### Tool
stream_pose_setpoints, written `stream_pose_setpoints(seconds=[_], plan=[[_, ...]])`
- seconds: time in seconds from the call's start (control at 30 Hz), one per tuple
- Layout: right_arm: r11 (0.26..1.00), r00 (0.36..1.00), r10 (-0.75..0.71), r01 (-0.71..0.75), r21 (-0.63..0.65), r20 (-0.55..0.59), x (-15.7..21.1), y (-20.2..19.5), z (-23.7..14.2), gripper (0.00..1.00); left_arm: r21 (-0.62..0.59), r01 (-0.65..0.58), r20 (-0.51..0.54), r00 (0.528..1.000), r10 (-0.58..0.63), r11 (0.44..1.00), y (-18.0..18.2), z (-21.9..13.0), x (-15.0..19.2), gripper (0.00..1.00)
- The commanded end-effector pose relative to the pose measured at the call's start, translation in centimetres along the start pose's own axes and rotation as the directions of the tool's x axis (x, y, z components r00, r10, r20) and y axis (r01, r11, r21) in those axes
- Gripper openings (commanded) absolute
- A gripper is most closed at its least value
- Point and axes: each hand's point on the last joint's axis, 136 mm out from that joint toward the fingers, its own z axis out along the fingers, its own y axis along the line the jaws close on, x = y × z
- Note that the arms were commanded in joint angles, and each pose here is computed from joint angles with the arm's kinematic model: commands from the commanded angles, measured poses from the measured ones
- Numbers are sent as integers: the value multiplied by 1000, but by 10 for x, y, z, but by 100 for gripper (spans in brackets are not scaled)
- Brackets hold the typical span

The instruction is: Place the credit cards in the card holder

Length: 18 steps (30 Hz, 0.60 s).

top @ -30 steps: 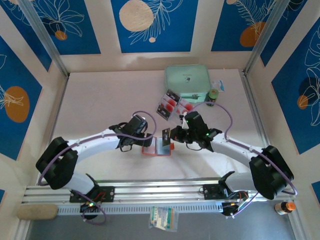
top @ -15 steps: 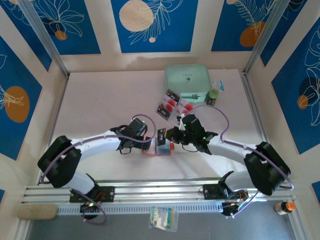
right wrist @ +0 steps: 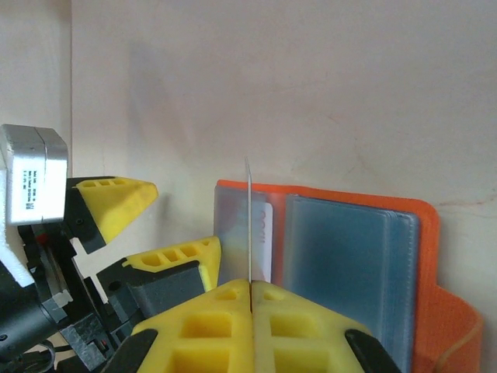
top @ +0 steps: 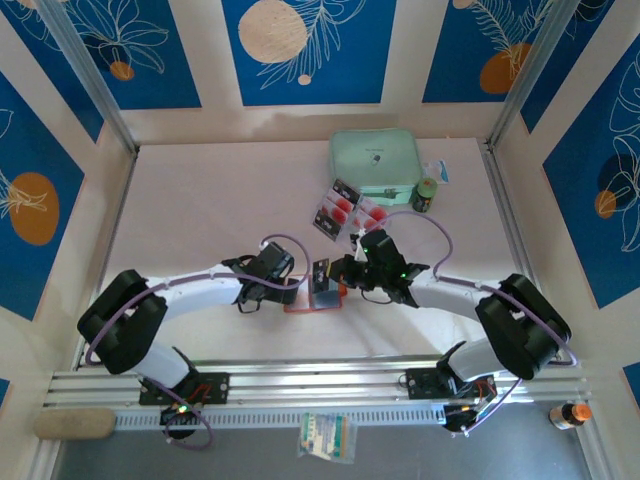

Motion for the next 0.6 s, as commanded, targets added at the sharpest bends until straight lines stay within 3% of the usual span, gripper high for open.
stream_pose_setpoints(seconds=[0.0,0.57], plan=[[1000,1000,-7,7,-28,-10,3,6,2,0,-30,5,-17,1000,-6,1000,4,4,9,100],[999,1000,-8,7,-36,-20,3,5,10,0,-38,14,-30,999,-15,999,6,6,14,100]])
